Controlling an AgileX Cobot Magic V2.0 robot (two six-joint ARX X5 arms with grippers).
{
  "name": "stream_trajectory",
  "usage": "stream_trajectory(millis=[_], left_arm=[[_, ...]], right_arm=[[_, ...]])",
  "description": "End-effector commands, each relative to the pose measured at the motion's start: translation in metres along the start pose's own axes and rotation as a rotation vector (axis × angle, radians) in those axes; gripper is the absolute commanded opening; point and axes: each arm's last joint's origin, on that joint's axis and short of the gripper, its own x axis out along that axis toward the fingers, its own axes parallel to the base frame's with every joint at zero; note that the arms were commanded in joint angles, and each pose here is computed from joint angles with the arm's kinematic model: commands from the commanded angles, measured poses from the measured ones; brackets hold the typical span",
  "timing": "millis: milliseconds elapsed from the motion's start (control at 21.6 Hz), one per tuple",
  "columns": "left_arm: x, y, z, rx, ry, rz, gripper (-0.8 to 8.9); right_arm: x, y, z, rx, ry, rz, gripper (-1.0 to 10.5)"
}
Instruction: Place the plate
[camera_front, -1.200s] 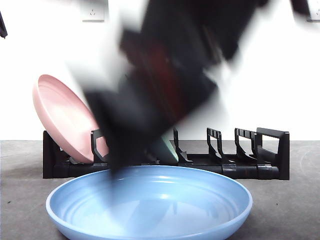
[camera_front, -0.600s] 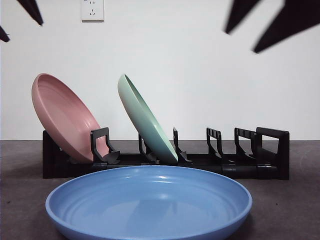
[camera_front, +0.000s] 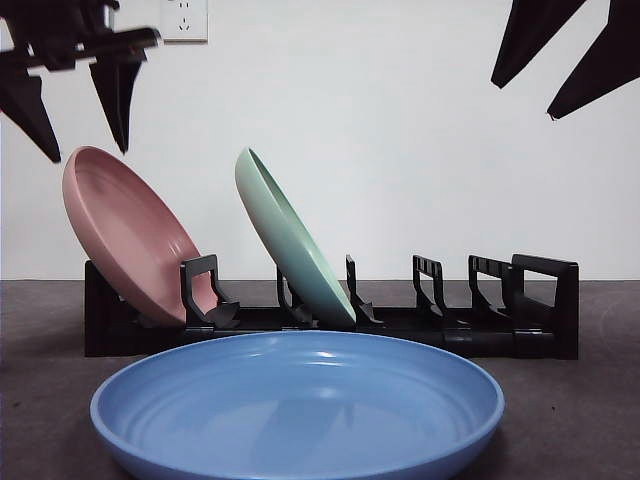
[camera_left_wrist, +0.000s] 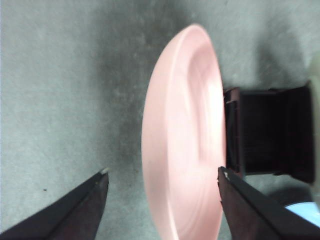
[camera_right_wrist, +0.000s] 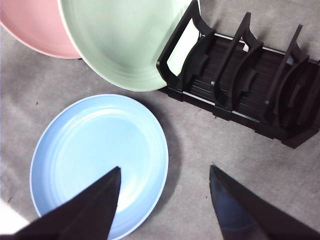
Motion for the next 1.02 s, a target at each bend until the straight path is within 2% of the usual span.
stream_trajectory(millis=[46,92,416,739,1017], left_arm=[[0.005,-0.002,0.006,0.023,0.003,0.005,2.87],[0.006,-0.002,0.006,0.023,0.008,0.006,2.33],[0.003,-0.002,0.007,0.038,0.007,0.006,0.17],[-0.037,-0.002,0.019,0.078,-0.07,0.14,0.16],[-0.078,0.001,0.01,0.11,-0.127,0.144,0.16]], right_arm=[[0.0,0.001,0.001,-0.017,-0.002,0.005,2.8],[0.0,0.001,0.001,-0.017,-0.002,0.006,2.8],[0.0,0.001,0.001,-0.017,0.001,0.005,2.8],[0.0,0.001,0.0,-0.035,0.013,0.001,2.8],[0.0,0.001,0.0,-0.061,0.012,-0.002,2.8]])
